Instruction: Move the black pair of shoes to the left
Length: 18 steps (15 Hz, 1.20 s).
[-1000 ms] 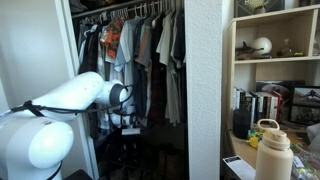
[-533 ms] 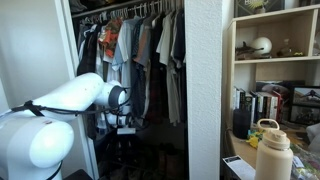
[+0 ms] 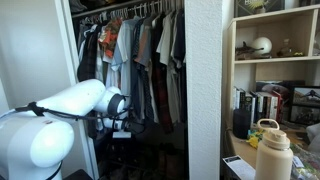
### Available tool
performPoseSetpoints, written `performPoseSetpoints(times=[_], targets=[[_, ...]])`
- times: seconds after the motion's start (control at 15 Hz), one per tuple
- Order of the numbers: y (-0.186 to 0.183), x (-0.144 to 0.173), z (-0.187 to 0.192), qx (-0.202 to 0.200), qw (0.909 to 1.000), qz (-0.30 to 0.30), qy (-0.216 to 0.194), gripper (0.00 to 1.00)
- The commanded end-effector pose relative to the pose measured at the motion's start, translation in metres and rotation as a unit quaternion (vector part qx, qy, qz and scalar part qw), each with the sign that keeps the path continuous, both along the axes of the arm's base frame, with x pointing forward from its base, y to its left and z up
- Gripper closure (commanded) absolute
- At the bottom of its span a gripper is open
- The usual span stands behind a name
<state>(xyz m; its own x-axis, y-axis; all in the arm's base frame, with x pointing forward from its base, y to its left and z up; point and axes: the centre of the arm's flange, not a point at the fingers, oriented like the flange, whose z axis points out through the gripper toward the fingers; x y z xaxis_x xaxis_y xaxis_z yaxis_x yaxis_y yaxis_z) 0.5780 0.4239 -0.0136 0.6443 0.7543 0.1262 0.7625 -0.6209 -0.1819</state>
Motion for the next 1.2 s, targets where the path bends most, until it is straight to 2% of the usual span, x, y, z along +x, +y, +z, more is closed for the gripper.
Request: performPoseSetpoints(times=[0.0,0.27,0.47,0.8,1.13], targets=[[0.024,0.004,-0.002,0.005,0.9997,0.023,0.001,0.53],[0.026,0.007,0.007,0.003,0.9993,0.037,0.002,0.22],[0.024,0.005,0.021,0.007,0.9987,0.046,0.019,0.01],[0.013,0.0,0.053,0.046,0.9945,0.072,0.061,0.0],[-0.003,-0.007,0.1,0.045,0.9921,0.085,0.08,0.0]])
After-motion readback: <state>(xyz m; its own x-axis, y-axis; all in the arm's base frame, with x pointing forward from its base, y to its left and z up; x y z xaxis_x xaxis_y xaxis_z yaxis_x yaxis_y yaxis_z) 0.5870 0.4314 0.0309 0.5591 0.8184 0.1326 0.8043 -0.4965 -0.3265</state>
